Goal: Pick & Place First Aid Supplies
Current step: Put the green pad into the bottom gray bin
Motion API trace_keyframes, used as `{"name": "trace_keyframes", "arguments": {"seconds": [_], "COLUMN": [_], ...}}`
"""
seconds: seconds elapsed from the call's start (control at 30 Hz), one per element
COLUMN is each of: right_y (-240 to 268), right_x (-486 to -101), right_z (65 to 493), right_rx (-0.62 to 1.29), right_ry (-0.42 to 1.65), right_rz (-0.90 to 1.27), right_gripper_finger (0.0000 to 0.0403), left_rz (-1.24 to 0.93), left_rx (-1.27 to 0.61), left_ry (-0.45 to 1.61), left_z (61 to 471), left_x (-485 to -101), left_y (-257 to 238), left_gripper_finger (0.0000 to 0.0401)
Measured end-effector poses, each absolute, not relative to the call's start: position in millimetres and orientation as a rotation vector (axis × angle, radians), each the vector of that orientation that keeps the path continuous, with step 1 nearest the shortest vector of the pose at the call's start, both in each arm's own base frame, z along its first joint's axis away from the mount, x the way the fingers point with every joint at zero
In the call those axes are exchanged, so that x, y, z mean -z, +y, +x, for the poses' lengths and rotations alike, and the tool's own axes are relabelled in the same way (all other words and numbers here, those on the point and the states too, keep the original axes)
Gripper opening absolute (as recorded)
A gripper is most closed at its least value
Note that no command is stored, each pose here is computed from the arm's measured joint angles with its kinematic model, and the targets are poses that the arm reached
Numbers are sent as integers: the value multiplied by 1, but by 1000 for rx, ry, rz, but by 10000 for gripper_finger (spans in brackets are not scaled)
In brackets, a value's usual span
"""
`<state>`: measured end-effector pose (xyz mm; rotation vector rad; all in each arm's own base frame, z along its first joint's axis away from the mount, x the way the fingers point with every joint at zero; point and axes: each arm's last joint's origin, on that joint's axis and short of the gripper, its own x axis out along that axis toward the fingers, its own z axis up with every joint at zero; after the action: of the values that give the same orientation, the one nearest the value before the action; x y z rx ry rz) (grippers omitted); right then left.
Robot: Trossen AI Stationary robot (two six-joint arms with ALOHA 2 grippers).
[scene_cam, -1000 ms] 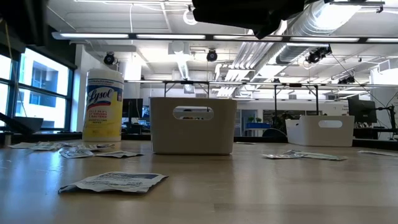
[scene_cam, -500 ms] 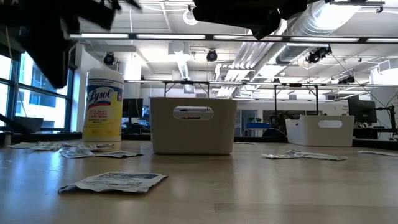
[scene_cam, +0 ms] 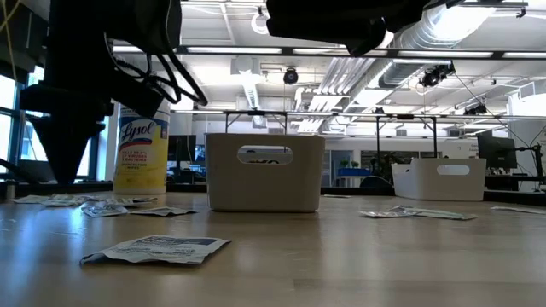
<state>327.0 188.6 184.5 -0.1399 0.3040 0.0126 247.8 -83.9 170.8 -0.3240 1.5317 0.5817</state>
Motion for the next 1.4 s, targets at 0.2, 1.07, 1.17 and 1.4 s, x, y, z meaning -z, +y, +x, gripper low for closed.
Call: {"name": "trace_keyframes", "arguments": {"seconds": [0.2,1.07,1.17,1.4], "right_y": [188,189,188,188], "right_x": [-184,-184,-183,-181], "right_z": [327,327,327,326], "right_rx": [-12,-12,-12,-5], "right_ry": [305,308,315,336], "right_rz": [-136,-137,-141,-118], "right_gripper_finger": [138,138,138,138], "left_rz": [-349,-437,-450,-457], "left_rx": [-617,-703,-689,-698], "left_ry": [1504,1476,1479,1468], "left_z": [245,235,232,231], "left_x": [-163,-133,-127,-125], "left_y": [-82,-56,-52,-52], "left_gripper_finger": [100,130,106,69]}}
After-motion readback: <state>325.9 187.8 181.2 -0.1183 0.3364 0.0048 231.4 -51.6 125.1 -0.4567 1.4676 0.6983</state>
